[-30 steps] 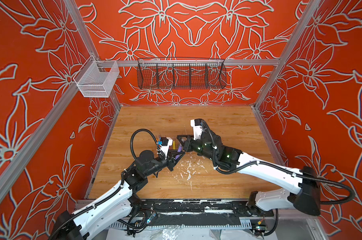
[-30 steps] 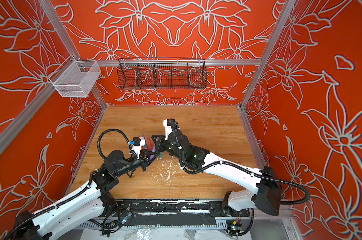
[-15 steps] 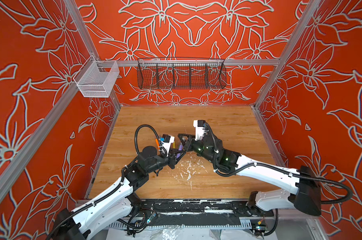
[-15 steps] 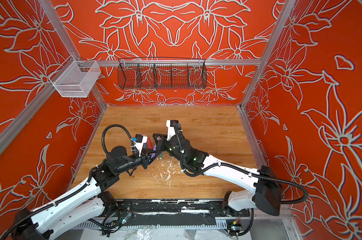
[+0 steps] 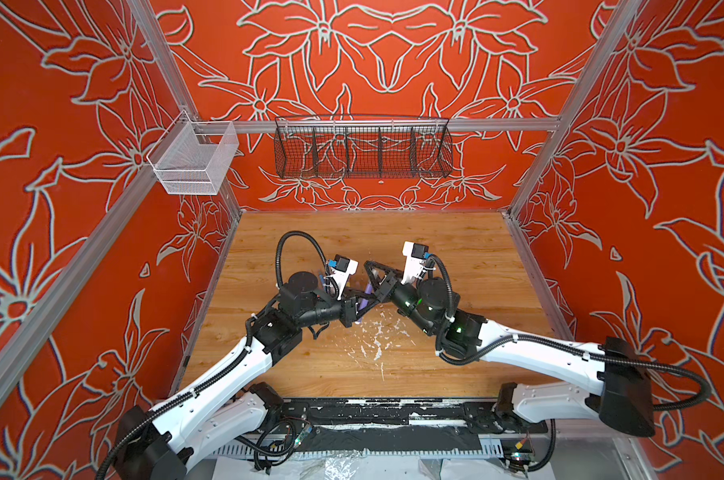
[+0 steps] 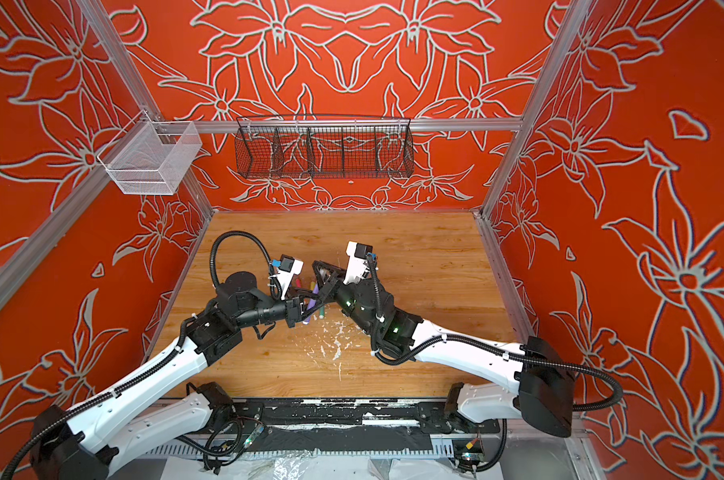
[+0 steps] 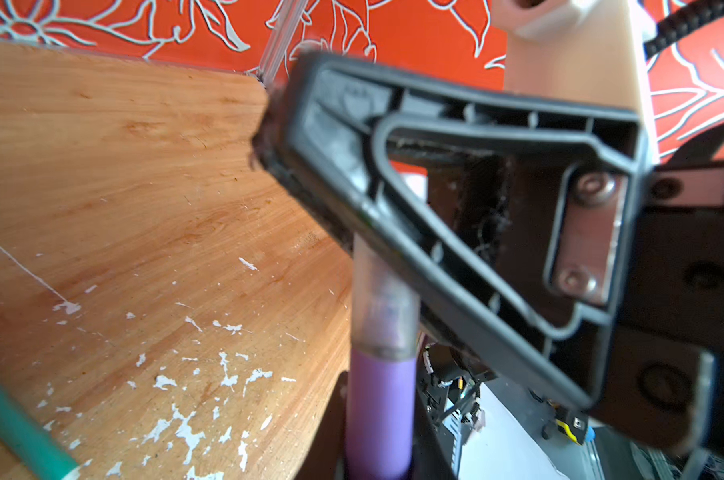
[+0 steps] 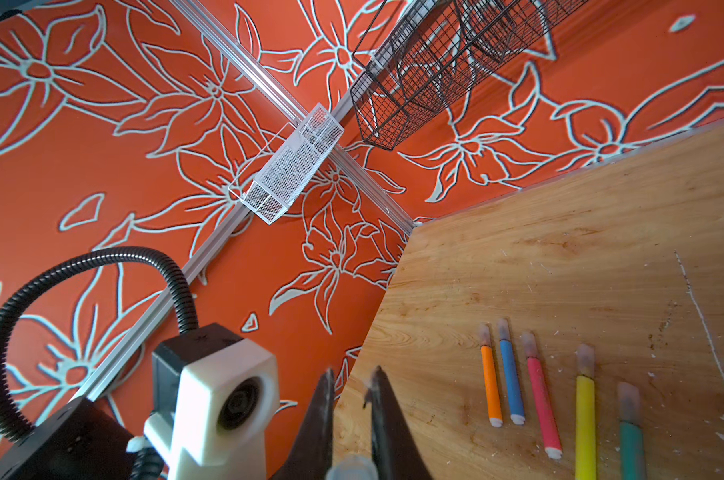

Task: Insert the pens into the pen caps
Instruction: 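Open the right gripper and withdraw it from the capped marker, then lower the capped purple marker beside the green marker with the left gripper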

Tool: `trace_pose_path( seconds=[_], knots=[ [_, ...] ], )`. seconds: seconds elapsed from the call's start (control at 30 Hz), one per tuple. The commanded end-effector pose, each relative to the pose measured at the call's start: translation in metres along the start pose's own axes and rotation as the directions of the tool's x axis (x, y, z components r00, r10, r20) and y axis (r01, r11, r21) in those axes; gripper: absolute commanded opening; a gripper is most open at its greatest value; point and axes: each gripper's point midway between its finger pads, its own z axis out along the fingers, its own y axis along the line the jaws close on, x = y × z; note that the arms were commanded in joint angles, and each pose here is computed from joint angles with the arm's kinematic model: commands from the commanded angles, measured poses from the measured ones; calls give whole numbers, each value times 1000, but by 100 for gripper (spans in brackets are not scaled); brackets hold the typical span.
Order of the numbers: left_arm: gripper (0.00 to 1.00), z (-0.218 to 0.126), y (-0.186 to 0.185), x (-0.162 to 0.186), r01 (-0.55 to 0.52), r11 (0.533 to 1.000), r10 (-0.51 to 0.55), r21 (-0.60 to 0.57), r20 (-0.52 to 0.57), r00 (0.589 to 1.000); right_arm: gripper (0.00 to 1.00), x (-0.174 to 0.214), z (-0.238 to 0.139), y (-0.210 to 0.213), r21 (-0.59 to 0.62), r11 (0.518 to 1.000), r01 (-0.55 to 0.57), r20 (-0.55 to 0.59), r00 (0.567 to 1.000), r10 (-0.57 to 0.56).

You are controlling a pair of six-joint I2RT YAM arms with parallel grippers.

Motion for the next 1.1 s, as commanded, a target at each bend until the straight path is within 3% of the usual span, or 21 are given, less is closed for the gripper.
trace_pose_path(
  seconds=[0.0,0.1,0.23,0.27,0.3,0.4,0.47,0.53,0.57,0.67,0.8,0.87,0.93,0.97,1.03,1.07],
  knots=[
    [0,-42,8,-139,-44,980,134,-195,480,867,0,143,-55,17,-128,992,4,-533,843,-72],
    [0,-40,21,-126,-47,963,162,-264,435,886,3,120,-60,4,-44,995,93,-507,856,-102],
    [0,-28,40,-86,-56,910,206,-412,329,922,55,51,-66,-24,135,977,166,-399,912,-100],
    [0,-23,42,-75,-63,896,215,-440,305,928,83,34,-69,-33,182,968,173,-376,922,-94],
    [0,-17,46,-61,-65,880,216,-471,274,937,97,11,-74,-44,248,951,182,-341,936,-90],
    [0,6,58,-19,-50,836,172,-547,176,969,97,-59,-91,-81,481,837,261,-238,958,-162],
    [0,20,68,5,-16,796,110,-605,119,987,97,-98,-98,-105,605,732,314,-212,949,-232],
    [0,30,81,28,29,733,28,-680,73,997,98,-130,-114,-139,741,589,323,-195,942,-272],
    [0,35,87,38,36,707,2,-706,53,999,98,-139,-119,-150,771,546,327,-188,937,-295],
    [0,45,110,67,43,610,-84,-792,-11,996,98,-155,-136,-189,847,420,326,-162,910,-381],
    [0,50,138,97,7,487,-143,-874,-72,987,98,-154,-160,-233,893,278,353,-173,842,-512],
    [0,50,148,108,-16,447,-160,-895,-98,982,98,-150,-167,-253,893,201,403,-235,796,-558],
    [0,54,156,119,-45,425,-169,-904,-128,977,98,-142,-184,-279,905,91,415,-297,770,-564],
    [0,56,159,123,-61,416,-174,-907,-145,974,98,-140,-198,-293,931,60,361,-274,796,-540],
    [0,60,167,132,-87,391,-191,-916,-174,966,98,-134,-195,-309,922,129,366,-259,828,-498],
    [0,62,171,136,-99,378,-201,-920,-186,962,98,-133,-195,-312,920,135,367,-262,835,-483]
  ],
)
